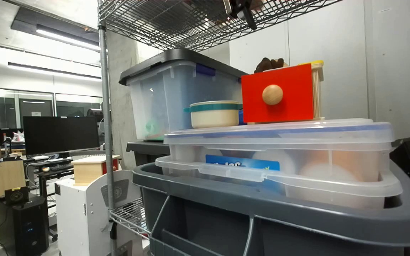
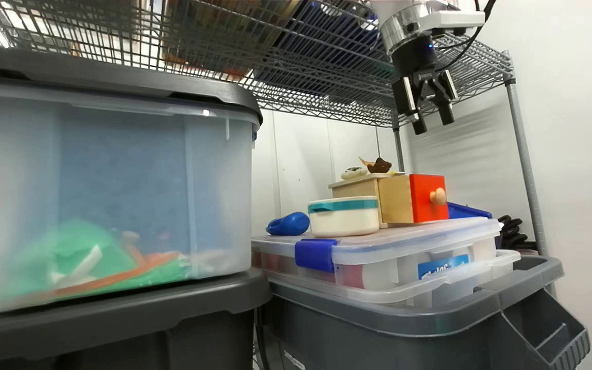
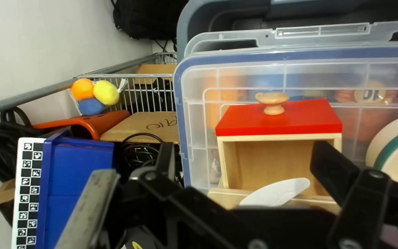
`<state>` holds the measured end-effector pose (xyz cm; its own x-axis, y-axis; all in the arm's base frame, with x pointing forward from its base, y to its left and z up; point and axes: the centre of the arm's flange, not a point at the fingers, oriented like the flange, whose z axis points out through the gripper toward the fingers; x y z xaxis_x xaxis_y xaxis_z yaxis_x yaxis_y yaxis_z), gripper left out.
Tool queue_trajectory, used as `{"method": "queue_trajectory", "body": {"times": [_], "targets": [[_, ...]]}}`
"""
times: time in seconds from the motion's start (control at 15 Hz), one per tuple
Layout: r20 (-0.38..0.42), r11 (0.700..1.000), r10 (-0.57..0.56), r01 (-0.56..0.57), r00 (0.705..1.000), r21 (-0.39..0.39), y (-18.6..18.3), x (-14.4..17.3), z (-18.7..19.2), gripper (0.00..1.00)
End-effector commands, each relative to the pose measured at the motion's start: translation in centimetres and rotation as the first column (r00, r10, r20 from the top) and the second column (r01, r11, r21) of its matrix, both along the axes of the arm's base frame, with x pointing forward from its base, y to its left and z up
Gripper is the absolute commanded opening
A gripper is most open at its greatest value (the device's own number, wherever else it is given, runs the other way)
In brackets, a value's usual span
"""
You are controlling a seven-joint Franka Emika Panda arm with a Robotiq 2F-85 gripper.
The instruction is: Put the brown plush, the teddy toy and the white toy in the drawer, and the scissors in the white container
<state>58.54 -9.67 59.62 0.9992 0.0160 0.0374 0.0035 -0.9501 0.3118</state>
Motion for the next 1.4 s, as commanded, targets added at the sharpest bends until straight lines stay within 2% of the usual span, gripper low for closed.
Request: {"method": "queue_trajectory", "body": {"times": [0.0,0.27,0.67,0.93,1.33], "targets": [[0.035,1.0,0.008,-0.008,0.999,0.016,0.3,-1.4,-0.8,1.0],[0.055,1.0,0.017,-0.018,0.998,0.012,0.4,-1.3,-1.7,1.0],[0.128,0.998,0.066,-0.066,0.99,-0.004,1.4,-0.1,-3.0,1.0],[0.197,0.993,0.105,-0.113,0.975,0.027,2.0,0.6,-3.6,1.0],[0.272,0.988,0.139,-0.151,0.952,0.024,2.8,1.7,-4.0,1.0]]}}
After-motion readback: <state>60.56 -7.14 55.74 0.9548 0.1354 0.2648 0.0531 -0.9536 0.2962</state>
